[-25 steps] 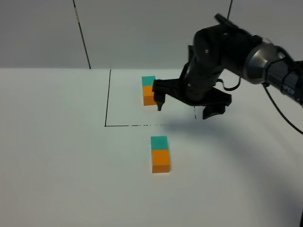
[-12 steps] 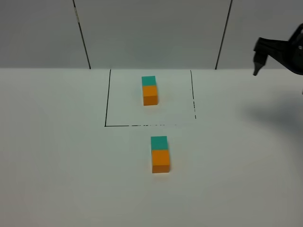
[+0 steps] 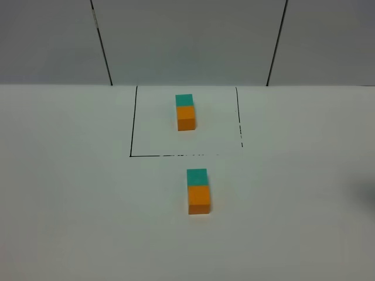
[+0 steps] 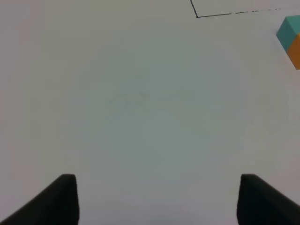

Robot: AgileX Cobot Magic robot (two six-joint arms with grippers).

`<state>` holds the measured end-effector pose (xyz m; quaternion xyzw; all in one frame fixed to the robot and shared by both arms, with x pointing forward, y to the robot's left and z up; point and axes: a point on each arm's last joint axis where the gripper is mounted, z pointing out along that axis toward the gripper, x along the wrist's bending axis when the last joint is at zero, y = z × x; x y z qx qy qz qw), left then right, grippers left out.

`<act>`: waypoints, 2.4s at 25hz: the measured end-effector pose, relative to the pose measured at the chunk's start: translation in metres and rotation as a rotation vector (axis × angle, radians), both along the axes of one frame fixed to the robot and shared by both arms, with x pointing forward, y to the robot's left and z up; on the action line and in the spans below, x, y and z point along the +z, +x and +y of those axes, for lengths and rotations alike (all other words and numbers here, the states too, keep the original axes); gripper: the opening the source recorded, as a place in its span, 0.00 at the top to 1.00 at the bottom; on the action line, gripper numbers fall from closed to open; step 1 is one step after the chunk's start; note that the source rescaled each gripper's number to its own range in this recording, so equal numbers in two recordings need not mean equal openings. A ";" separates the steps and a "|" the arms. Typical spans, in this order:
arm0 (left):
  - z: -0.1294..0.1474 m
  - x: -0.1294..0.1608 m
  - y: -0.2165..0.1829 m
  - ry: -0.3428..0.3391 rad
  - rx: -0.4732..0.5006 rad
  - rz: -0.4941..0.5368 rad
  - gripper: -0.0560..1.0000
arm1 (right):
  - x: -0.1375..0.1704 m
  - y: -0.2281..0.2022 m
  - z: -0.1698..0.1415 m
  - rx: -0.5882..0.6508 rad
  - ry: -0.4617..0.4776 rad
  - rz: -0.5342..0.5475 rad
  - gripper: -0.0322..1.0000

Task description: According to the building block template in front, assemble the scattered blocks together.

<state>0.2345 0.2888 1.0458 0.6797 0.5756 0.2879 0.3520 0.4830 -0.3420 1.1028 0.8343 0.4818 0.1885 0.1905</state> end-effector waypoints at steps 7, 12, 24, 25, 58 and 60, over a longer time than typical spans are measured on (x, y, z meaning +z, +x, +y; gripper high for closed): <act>0.000 0.000 0.000 0.000 0.000 0.000 0.47 | -0.004 -0.087 0.012 0.002 -0.030 -0.046 0.01; 0.000 0.000 0.000 0.000 0.000 0.000 0.47 | -0.018 -0.131 0.027 0.095 -0.062 -0.108 0.03; 0.000 0.000 0.000 0.000 0.000 0.000 0.47 | -0.044 -0.210 0.030 0.155 -0.159 -0.282 0.19; 0.000 0.000 0.000 0.000 0.000 0.000 0.47 | -0.046 -0.215 0.030 0.163 -0.170 -0.305 0.20; 0.000 0.000 0.000 0.000 0.000 0.000 0.47 | -0.052 -0.250 0.031 0.172 -0.225 -0.529 0.24; 0.000 0.000 0.000 0.000 0.000 0.000 0.47 | -0.052 -0.250 0.031 0.172 -0.225 -0.529 0.24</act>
